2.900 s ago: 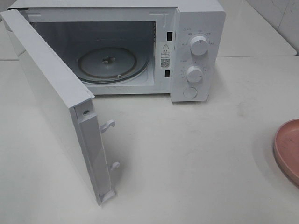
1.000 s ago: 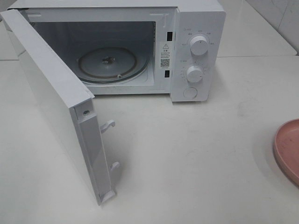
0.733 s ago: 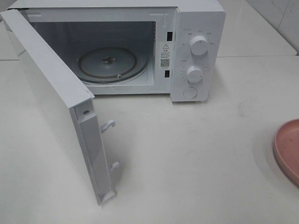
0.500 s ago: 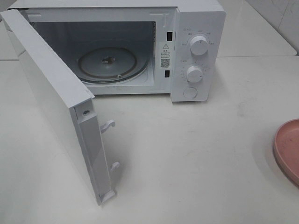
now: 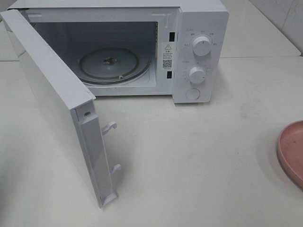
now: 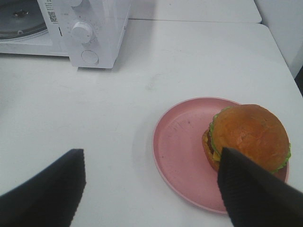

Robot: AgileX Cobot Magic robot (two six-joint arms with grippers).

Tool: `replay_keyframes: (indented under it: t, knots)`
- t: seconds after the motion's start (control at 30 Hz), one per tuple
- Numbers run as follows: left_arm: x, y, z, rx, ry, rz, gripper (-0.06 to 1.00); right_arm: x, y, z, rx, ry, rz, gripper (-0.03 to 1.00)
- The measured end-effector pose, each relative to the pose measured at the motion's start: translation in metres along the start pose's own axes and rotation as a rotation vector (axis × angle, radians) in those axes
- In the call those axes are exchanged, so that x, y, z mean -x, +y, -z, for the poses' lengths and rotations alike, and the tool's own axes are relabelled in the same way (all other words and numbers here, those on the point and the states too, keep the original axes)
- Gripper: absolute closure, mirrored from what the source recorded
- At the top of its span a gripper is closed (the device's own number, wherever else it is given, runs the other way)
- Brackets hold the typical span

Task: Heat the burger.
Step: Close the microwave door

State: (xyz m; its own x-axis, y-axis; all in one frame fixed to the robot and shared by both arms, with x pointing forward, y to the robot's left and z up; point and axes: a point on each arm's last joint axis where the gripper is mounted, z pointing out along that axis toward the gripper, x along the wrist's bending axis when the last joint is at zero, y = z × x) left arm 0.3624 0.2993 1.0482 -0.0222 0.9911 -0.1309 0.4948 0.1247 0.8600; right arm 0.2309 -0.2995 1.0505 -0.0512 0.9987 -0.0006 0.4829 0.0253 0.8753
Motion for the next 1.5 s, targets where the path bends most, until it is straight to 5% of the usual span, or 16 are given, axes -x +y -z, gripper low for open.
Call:
replay_keyframes:
  t: [0.4,0.6,0.93,1.27,1.5]
  knots:
    - [-0.013,-0.002,-0.056,0.22,0.086,-0.046,0.94,0.0,0.0,0.0,0.0,0.0,0.0,0.21]
    - [0.01,-0.014,-0.088,0.282,-0.029,-0.218,0.94,0.0,0.0,0.0,0.0,0.0,0.0,0.21]
    - [0.054,-0.035,-0.114,0.28,-0.222,-0.315,0.94,0.0,0.0,0.0,0.0,0.0,-0.001,0.21]
    - [0.099,-0.05,-0.126,0.245,-0.369,-0.337,0.94,0.0,0.0,0.0,0.0,0.0,-0.001,0.21]
    - [0.125,-0.045,-0.137,0.252,-0.407,-0.314,0.94,0.0,0.0,0.0,0.0,0.0,-0.001,0.21]
